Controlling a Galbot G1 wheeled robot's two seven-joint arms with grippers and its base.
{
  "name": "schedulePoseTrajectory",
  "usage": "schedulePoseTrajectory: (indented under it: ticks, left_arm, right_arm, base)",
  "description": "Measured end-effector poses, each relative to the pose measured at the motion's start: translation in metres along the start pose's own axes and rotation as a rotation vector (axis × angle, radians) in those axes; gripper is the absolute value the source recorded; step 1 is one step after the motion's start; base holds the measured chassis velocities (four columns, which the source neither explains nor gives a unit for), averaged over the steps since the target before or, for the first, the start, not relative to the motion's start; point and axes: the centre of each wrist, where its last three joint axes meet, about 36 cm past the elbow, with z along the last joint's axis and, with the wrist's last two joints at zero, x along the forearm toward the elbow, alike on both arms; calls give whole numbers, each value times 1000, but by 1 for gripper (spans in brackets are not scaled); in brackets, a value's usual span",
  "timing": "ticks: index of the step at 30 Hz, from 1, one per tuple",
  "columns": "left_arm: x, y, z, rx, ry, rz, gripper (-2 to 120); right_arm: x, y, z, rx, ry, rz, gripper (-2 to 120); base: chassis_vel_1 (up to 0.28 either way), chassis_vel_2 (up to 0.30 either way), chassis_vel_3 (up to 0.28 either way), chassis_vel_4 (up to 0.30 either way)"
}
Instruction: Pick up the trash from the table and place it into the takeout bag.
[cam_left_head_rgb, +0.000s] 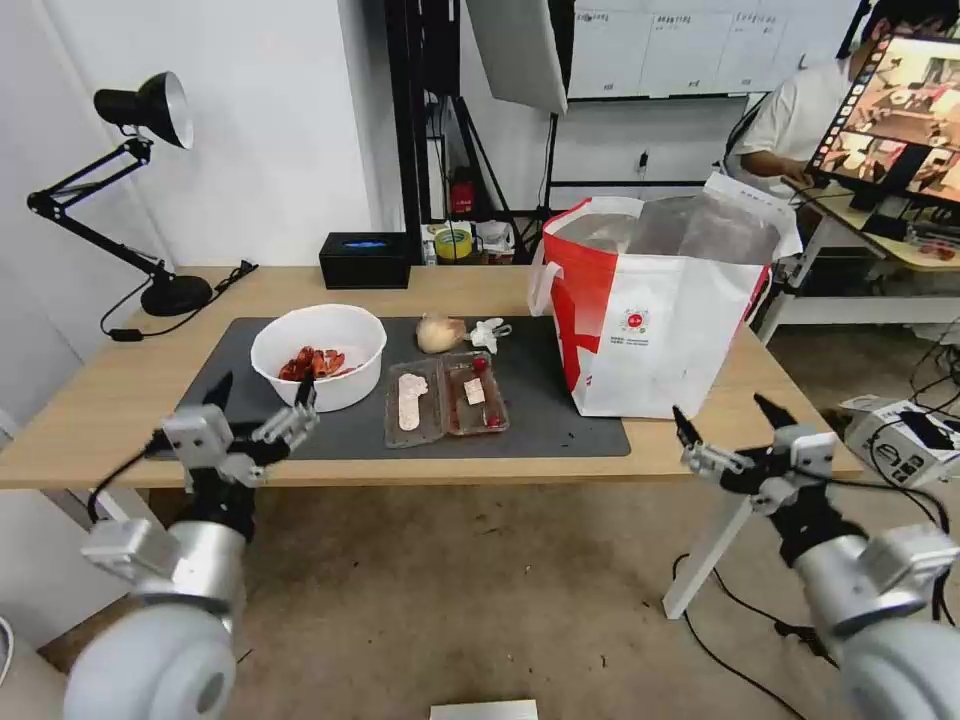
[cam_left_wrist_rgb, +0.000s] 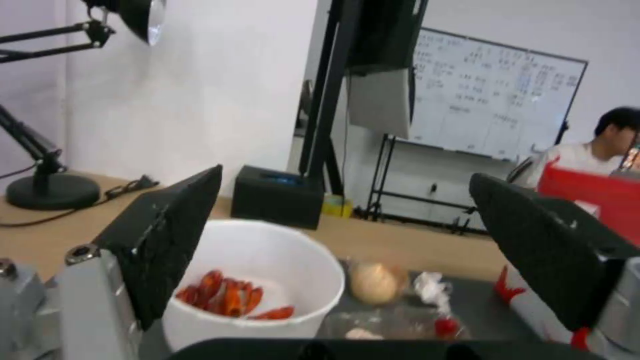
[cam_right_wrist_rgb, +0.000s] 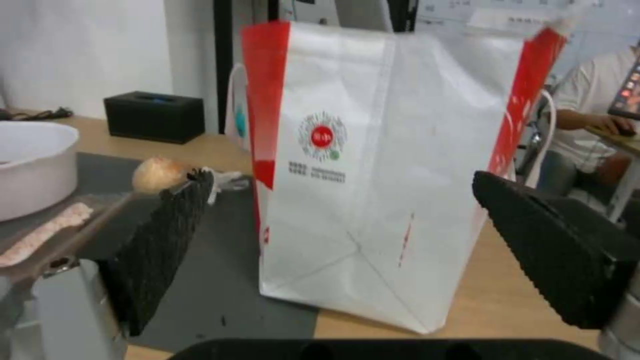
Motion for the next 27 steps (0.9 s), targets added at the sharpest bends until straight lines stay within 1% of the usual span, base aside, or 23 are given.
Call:
schedulePoseTrajectory:
  ticks: [1,2,4,7,10,11,13,14,15,16,17,18,20,27]
  left_arm:
    - [-2,0,-5,6,-5,6,100]
    - [-2,0,-5,6,-5,6,100]
    - [-2,0,-6,10,-3,7,100]
    - [-2,0,-6,10,-3,7,100]
    - [-3,-1,-6,25,2,7,100]
    - [-6,-2,-3,51,18,5,100]
    - [-17,-8,14,151,101,-4,100]
    - [-17,-8,14,151,101,-4,100]
    - [-22,-11,21,193,141,-5,100]
    - [-26,-13,29,219,178,-11,100]
    - [-27,-14,33,229,194,-13,100]
    - [-27,-14,33,229,194,-13,100]
    - [-28,-15,35,233,205,-14,100]
    - [-26,-14,38,232,210,-24,100]
  right_arm:
    - [-2,-4,-11,6,1,-19,100]
    - [-2,-4,-11,6,1,-19,100]
    - [-3,-6,-20,13,0,-37,100]
    - [-3,-7,-22,13,4,-41,100]
    - [-3,-7,-22,13,4,-41,100]
    - [-4,-7,-22,12,4,-42,100]
    - [-9,-5,-15,-16,10,-57,100]
    - [-9,-5,-15,-16,10,-57,100]
    - [-10,-4,-11,-30,19,-69,100]
    - [-13,-3,-7,-45,17,-76,100]
    - [-18,-1,3,-72,22,-91,100]
    - [-18,-1,3,-72,22,-91,100]
    - [-22,2,13,-100,30,-106,100]
    - [-22,3,17,-108,27,-111,100]
  base:
    - [0,0,0,0]
    - [0,0,0,0]
    - [0,0,0,0]
    - [0,0,0,0]
    - [0,0,0,0]
    - [0,0,0,0]
    - [0,0,0,0]
    - [0,0,0,0]
    - [0,0,0,0]
    - [0,0,0,0]
    - [0,0,0,0]
    - [0,0,0,0]
    - [0,0,0,0]
    - [0,0,0,0]
